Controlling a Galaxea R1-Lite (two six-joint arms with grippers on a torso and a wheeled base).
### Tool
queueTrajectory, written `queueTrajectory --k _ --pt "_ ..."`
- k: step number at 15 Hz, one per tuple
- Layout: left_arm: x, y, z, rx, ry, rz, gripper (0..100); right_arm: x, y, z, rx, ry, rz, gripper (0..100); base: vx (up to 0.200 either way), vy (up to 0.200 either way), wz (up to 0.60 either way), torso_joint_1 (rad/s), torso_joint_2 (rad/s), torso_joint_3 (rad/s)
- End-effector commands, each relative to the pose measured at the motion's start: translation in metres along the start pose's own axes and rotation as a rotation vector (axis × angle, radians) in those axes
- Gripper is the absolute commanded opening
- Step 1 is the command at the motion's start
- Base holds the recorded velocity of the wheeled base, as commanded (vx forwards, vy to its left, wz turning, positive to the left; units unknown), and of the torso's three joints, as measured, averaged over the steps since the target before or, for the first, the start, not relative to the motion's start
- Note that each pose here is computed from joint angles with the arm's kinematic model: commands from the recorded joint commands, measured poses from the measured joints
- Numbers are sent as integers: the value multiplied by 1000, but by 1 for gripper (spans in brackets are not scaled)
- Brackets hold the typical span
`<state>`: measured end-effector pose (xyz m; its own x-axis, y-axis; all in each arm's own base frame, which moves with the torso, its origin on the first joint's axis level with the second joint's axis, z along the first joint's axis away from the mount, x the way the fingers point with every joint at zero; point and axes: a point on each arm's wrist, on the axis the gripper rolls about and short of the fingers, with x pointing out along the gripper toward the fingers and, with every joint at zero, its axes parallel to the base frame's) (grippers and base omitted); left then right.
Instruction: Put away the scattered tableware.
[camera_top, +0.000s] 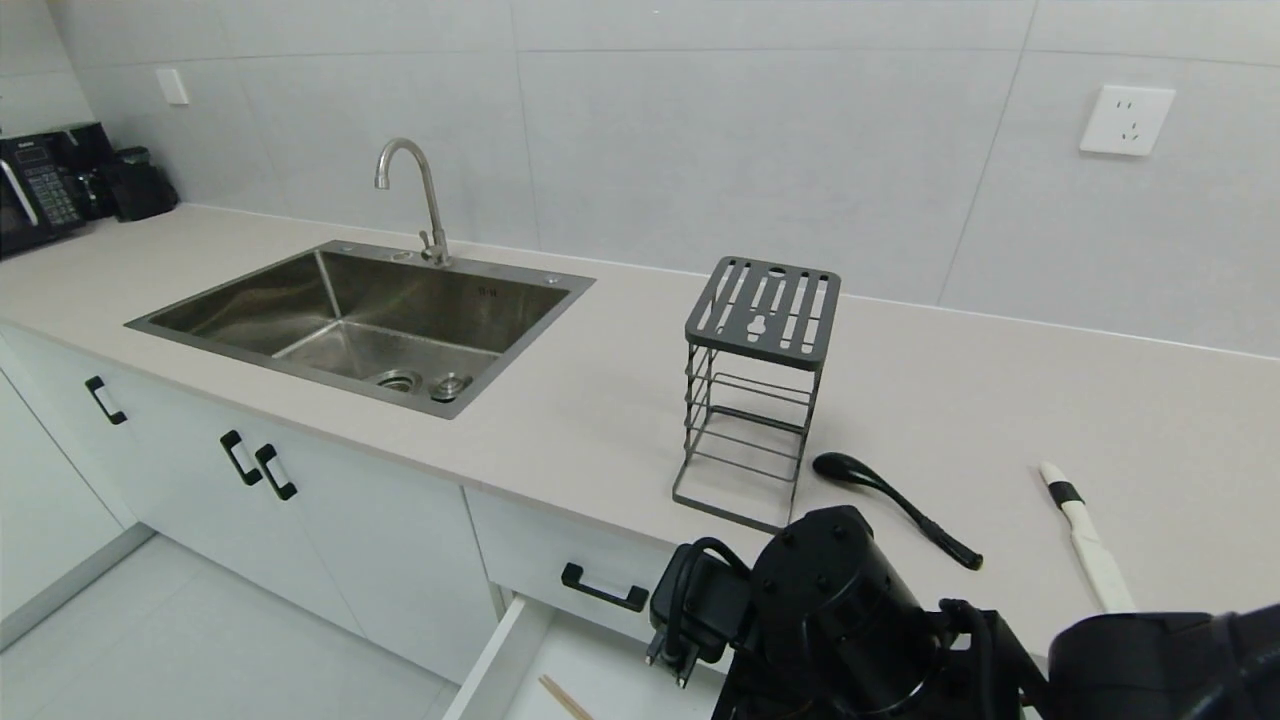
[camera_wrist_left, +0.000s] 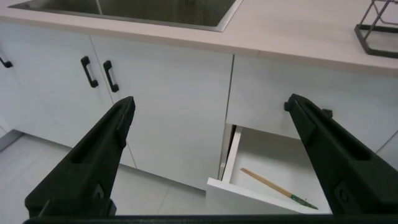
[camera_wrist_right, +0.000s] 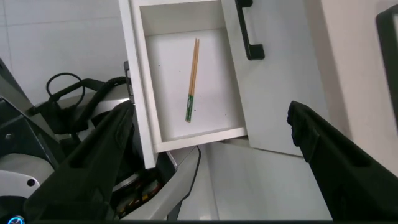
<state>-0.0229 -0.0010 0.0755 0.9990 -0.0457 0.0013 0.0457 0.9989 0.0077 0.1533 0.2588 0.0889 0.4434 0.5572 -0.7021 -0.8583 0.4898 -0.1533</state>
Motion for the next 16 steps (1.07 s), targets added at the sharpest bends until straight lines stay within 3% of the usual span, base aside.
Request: queueTrajectory --k 1,4,9,13,16 --pt "0 0 0 0 1 0 100 1 1 -1 -2 6 2 100 0 0 0 276 -540 -271" --pt "0 0 0 0 1 0 100 1 -1 -2 4 10 0 100 0 0 0 295 -557 -277" --pt "0 0 0 0 0 0 100 -3 -5 -31 61 104 7 100 0 0 0 278 -556 -260" --pt "0 0 0 0 1 0 100 -8 -8 -49 115 131 131 100 0 0 0 14 -36 -14" --pt "0 0 0 0 1 0 100 -25 -16 -59 257 120 94 100 0 0 0 0 0 0"
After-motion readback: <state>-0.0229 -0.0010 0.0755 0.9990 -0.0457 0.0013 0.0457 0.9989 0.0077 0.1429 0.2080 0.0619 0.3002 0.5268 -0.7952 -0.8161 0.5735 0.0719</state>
